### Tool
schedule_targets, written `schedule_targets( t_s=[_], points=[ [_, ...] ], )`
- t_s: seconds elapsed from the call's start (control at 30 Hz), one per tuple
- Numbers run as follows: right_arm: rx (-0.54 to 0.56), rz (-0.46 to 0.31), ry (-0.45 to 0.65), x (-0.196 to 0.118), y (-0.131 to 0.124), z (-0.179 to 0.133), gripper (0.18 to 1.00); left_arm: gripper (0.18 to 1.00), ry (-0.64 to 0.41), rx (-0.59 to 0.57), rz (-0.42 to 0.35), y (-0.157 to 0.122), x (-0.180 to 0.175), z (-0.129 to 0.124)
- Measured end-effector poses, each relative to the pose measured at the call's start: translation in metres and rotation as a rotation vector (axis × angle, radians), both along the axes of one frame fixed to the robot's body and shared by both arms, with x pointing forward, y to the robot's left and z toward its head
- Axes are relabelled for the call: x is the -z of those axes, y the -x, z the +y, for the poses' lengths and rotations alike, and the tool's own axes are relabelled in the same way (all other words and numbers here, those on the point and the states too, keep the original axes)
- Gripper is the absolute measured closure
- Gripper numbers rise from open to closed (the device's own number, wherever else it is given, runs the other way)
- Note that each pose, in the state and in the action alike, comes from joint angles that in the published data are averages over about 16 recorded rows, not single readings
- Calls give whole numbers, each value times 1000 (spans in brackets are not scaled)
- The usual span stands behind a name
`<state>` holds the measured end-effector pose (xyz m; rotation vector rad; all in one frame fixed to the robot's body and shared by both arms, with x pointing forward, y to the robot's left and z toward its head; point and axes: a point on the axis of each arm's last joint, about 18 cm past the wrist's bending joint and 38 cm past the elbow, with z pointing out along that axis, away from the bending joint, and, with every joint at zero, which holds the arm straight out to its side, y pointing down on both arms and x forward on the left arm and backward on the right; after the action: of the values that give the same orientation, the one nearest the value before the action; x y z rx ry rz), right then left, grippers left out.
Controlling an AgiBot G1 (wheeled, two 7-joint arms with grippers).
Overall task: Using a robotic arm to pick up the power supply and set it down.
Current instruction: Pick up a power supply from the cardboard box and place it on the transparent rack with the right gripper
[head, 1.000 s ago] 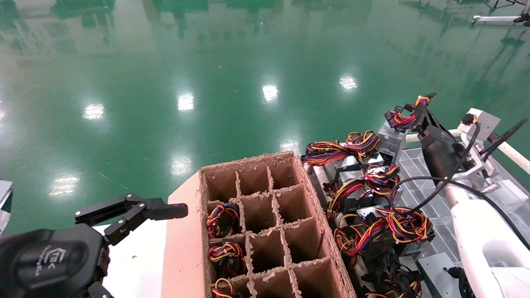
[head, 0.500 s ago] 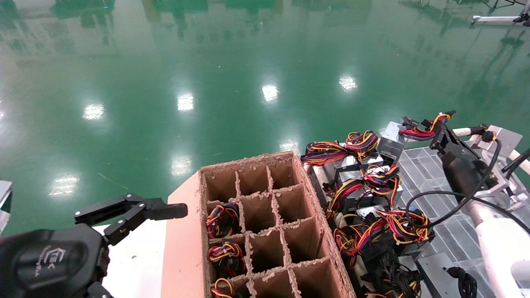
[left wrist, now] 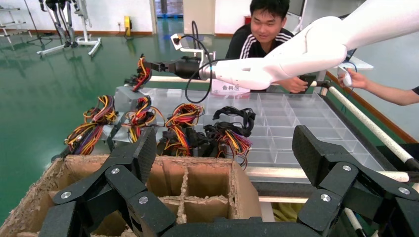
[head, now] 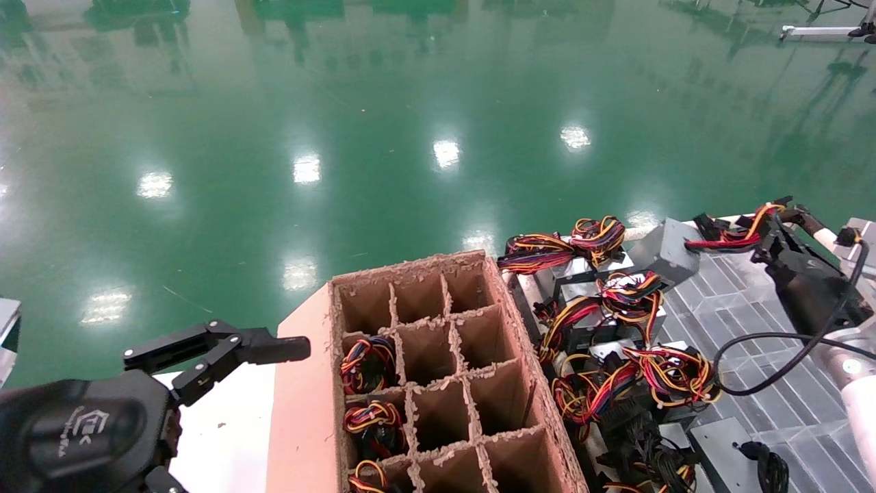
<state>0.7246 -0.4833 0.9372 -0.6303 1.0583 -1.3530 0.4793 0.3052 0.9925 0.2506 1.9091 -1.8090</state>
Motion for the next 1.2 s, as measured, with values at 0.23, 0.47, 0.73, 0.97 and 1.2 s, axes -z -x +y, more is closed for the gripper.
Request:
schedule_targets(
  t_s=[0.23, 0.47, 0.73, 0.97, 1.2],
  points=[
    [14, 3, 42, -9, 1, -3, 981, 184, 0, 0, 0, 0, 0, 0],
    [30, 5, 97, -23, 1, -5, 982, 184, 0, 0, 0, 0, 0, 0],
    [37, 13, 146, -31, 0, -3, 982, 184, 0, 0, 0, 0, 0, 0],
    [12, 13, 198, -41, -7, 14, 982, 184, 0, 0, 0, 0, 0, 0],
    [-17, 8, 261, -55, -16, 38, 982, 184, 0, 0, 0, 0, 0, 0]
  ],
)
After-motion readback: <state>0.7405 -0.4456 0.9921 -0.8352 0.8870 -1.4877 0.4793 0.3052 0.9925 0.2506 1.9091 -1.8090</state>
